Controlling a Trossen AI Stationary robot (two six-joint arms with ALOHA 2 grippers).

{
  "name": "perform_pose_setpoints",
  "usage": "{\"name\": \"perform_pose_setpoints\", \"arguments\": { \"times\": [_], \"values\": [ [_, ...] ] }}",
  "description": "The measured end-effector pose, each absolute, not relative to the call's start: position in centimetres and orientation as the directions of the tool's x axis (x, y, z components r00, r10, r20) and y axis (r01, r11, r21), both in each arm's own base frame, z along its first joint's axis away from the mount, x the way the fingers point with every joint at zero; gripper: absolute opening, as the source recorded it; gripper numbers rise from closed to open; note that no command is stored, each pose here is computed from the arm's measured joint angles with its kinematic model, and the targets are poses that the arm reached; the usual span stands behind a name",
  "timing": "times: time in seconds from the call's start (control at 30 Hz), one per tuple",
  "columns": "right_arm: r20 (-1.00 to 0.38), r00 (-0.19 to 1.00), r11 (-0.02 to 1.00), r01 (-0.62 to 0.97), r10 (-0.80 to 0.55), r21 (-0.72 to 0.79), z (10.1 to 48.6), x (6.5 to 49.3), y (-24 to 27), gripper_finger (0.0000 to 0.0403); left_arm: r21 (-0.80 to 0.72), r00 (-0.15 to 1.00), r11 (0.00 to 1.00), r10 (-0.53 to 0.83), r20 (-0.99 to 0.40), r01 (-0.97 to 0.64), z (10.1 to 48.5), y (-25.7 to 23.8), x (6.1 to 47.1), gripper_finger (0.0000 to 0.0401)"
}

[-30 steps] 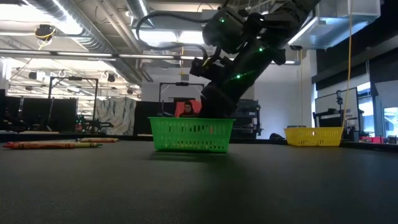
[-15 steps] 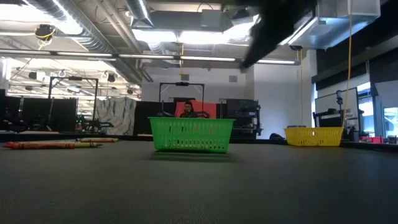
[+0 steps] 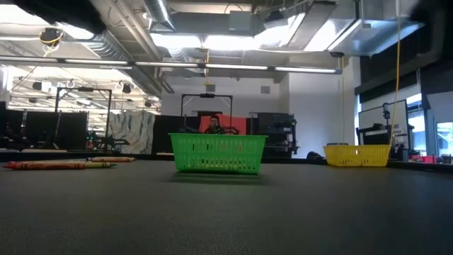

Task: Sort crayons
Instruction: Put the orange crayon into the black bin

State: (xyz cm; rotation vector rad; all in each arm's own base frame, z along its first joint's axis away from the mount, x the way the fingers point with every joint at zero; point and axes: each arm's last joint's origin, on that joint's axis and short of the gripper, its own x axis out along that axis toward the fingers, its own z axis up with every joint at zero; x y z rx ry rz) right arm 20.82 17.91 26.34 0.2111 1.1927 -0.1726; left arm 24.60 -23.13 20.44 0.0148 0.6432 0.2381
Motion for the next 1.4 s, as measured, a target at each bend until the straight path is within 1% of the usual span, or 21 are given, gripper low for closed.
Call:
{"name": "perform_pose_setpoints", "arguments": {
  "times": [0.13,0.23,0.37,0.47,0.6,0.73,0.8,0.93,1.4],
  "values": [
    [-0.944,0.328,0.932,0.350,-0.032,0.090,26.2,18.4,19.6,0.0154,0.124,0.788,0.983,0.182,-0.589,-0.135,19.4,-23.0,26.9,0.0101],
    [-0.951,0.308,0.890,0.440,-0.024,0.120,25.5,16.7,20.7,0.0154,0.147,0.806,0.983,0.176,-0.565,-0.112,18.4,-23.1,28.2,0.0101],
    [-0.967,0.255,0.822,0.550,0.005,0.149,23.5,14.5,21.7,0.0154,0.160,0.820,0.983,0.164,-0.548,-0.090,17.4,-23.4,29.1,0.0101],
    [-0.964,0.259,0.780,0.593,0.052,0.201,21.7,13.6,22.3,0.0154,0.169,0.831,0.982,0.167,-0.531,-0.090,17.0,-23.6,29.5,0.0101],
    [-0.960,0.264,0.755,0.608,0.097,0.244,19.2,13.5,22.7,0.0154,0.195,0.835,0.977,0.176,-0.521,-0.084,16.6,-23.7,29.6,0.0101],
    [-0.974,0.216,0.758,0.623,0.070,0.193,17.4,13.6,22.5,0.0154,0.212,0.837,0.973,0.188,-0.514,-0.088,16.7,-23.6,29.7,0.0101],
    [-0.979,0.195,0.762,0.626,0.053,0.166,17.0,13.5,22.5,0.0154,0.223,0.837,0.971,0.195,-0.511,-0.090,16.7,-23.6,29.7,0.0101],
    [-0.975,0.222,0.763,0.626,0.024,0.161,16.6,13.7,22.5,0.0154,0.228,0.837,0.969,0.200,-0.510,-0.093,16.7,-23.5,29.7,0.0101],
    [-0.981,0.188,0.772,0.630,-0.051,0.081,14.7,13.9,22.8,0.0154,0.229,0.836,0.969,0.200,-0.510,-0.092,16.7,-23.5,29.7,0.0101]
  ]
}}
